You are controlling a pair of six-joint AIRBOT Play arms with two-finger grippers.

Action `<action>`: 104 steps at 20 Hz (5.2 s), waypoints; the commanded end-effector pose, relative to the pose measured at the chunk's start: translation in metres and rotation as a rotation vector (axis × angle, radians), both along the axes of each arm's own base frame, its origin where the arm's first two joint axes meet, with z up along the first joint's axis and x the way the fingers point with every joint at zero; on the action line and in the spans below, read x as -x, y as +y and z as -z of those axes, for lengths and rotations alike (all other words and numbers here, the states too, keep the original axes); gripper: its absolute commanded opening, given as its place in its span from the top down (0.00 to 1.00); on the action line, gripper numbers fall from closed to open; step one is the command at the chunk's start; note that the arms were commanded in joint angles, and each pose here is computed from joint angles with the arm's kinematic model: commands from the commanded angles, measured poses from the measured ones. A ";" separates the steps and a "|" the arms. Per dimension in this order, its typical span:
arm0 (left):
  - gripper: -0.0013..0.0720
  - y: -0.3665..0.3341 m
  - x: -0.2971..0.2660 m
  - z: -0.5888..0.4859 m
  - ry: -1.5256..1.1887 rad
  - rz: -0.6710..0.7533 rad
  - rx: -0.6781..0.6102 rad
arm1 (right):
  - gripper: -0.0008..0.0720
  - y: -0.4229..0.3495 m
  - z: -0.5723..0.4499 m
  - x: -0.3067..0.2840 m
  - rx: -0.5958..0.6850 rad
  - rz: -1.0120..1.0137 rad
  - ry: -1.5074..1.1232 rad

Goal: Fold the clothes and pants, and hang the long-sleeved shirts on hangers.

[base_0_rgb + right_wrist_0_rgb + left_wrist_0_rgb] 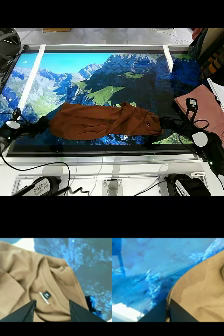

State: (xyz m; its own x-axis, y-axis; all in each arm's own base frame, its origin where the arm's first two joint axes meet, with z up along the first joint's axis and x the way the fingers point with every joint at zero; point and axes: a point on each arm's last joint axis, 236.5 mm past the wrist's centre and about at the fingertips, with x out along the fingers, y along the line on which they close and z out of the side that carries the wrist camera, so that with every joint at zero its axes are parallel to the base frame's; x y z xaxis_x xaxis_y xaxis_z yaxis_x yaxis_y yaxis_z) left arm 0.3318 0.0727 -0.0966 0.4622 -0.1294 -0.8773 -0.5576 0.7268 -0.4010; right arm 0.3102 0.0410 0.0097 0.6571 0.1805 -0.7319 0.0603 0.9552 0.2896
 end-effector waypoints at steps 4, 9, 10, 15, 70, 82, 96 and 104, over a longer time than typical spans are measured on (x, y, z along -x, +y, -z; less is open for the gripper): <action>0.96 -0.002 0.000 -0.003 -0.005 0.004 0.007 | 0.35 0.029 0.008 -0.014 -0.182 0.010 0.049; 0.96 -0.006 -0.004 -0.006 -0.021 -0.020 0.040 | 0.33 0.074 0.031 -0.039 -0.301 -0.133 0.111; 0.96 -0.006 -0.004 -0.006 -0.021 -0.020 0.039 | 0.32 0.088 0.029 -0.047 -0.306 -0.199 0.116; 0.96 -0.006 -0.004 -0.006 -0.021 -0.020 0.040 | 0.30 0.145 0.035 -0.085 -0.324 -0.404 0.209; 0.96 -0.039 0.011 -0.545 -1.303 0.116 -0.482 | 0.98 0.056 -0.430 -0.006 0.158 -0.354 -0.937; 0.97 -0.052 0.097 -0.604 -1.476 0.044 -0.708 | 0.98 0.043 -0.514 0.095 0.050 -0.214 -1.217; 0.96 -0.075 -0.189 -0.153 -0.490 0.493 -0.118 | 0.97 0.053 -0.090 -0.218 -0.131 -0.252 -0.109; 0.96 -0.052 -0.229 -0.127 -0.538 0.314 -0.147 | 0.97 0.030 -0.062 -0.261 -0.115 -0.121 -0.178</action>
State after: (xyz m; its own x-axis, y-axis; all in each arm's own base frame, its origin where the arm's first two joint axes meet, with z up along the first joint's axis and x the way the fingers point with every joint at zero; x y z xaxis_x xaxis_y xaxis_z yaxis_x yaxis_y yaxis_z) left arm 0.5539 0.0118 0.0393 0.7910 -0.2567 -0.5553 -0.0258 0.8929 -0.4496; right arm 0.5644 0.0748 0.0828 0.7370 0.3568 -0.5740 -0.1414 0.9119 0.3853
